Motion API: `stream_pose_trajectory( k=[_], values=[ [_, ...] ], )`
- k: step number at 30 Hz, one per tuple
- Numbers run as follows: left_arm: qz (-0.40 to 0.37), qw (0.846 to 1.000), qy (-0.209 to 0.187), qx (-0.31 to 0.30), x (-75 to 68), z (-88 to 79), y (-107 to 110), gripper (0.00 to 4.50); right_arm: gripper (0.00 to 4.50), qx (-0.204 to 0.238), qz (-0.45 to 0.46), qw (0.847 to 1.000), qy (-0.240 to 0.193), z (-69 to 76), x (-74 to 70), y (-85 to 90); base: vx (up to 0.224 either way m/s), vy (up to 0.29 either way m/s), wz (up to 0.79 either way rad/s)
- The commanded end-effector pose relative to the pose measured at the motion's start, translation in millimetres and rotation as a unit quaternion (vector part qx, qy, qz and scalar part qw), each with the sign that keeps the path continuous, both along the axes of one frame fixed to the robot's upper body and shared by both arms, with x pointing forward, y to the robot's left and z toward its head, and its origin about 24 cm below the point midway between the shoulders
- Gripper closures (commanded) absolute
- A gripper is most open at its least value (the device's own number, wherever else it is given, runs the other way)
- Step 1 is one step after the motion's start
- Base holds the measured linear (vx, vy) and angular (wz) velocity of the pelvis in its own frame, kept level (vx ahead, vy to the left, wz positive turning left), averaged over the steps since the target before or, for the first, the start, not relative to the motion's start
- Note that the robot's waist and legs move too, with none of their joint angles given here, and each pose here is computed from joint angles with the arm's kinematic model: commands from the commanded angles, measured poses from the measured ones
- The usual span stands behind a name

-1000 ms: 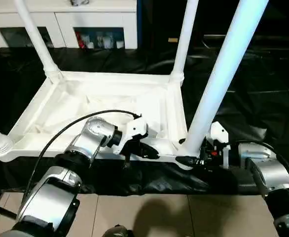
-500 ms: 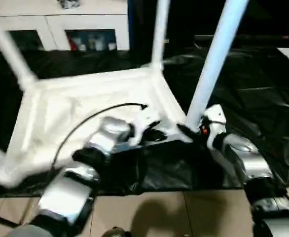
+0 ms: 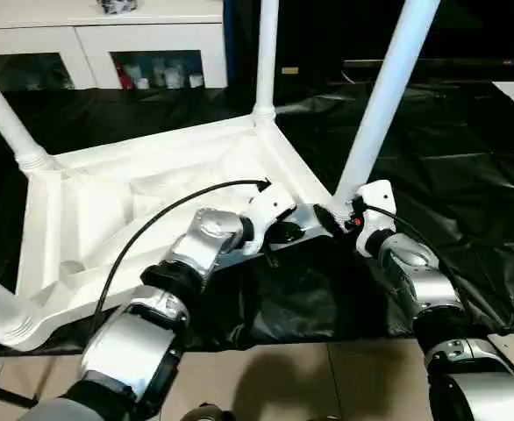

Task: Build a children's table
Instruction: Rotate leg to tighten

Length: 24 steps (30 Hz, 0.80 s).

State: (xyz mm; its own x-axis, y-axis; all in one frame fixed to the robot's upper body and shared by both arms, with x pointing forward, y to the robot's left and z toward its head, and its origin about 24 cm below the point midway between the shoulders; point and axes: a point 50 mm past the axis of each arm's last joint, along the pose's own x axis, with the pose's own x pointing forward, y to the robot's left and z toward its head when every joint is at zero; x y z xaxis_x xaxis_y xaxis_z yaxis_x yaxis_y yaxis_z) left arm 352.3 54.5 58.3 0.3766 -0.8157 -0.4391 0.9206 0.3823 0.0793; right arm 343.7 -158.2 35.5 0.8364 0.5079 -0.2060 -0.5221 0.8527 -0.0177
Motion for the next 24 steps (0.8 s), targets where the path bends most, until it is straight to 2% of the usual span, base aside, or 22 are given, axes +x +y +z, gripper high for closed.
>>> stream_pose_trajectory(
  k=[1,8,11,13,14,16,17,19,24],
  values=[
    [-0.053,0.997,-0.034,-0.034,-2.5,17.7,-18,4.5,0.56,-0.005,0.135,0.99,0.027,-12.9,-15.6,36.5,0.0,0.0,0.0],
    [-0.126,0.992,-0.017,-0.026,-11.1,14.4,-3,4.5,0.56,0.004,0.247,0.968,0.03,-7.0,-29.7,21.7,0.0,0.0,0.0],
    [-0.158,0.987,-0.002,-0.027,-16.0,12.5,3,4.5,0.56,0.009,0.31,0.949,0.051,-5.7,-39.7,14.8,0.0,0.0,0.0],
    [-0.166,0.986,0.001,-0.027,-17.2,12.1,5,4.5,0.79,0.009,0.325,0.944,0.056,-5.4,-42.2,13.2,0.0,0.0,0.0],
    [-0.178,0.984,0.005,-0.027,-18.8,12.1,8,4.5,0.79,0.007,0.351,0.934,0.067,-5.0,-47.2,10.4,0.0,0.0,0.0],
    [-0.181,0.983,0.007,-0.025,-19.0,11.9,10,4.5,0.88,0.003,0.361,0.93,0.071,-5.0,-49.3,9.1,0.0,0.0,0.0],
    [-0.19,0.982,0.013,-0.02,-19.8,11.6,14,4.5,1.02,-0.005,0.382,0.921,0.08,-5.1,-54.0,6.6,0.0,0.0,0.0],
    [-0.201,0.979,0.02,-0.017,-20.9,11.5,19,4.5,1.19,-0.011,0.398,0.913,0.087,-5.4,-57.8,4.8,0.0,0.0,0.0],
    [-0.212,0.977,0.03,-0.013,-22.7,11.2,26,4.5,1.45,-0.013,0.422,0.901,0.1,-4.4,-63.4,2.3,0.0,0.0,0.0]
  ],
)
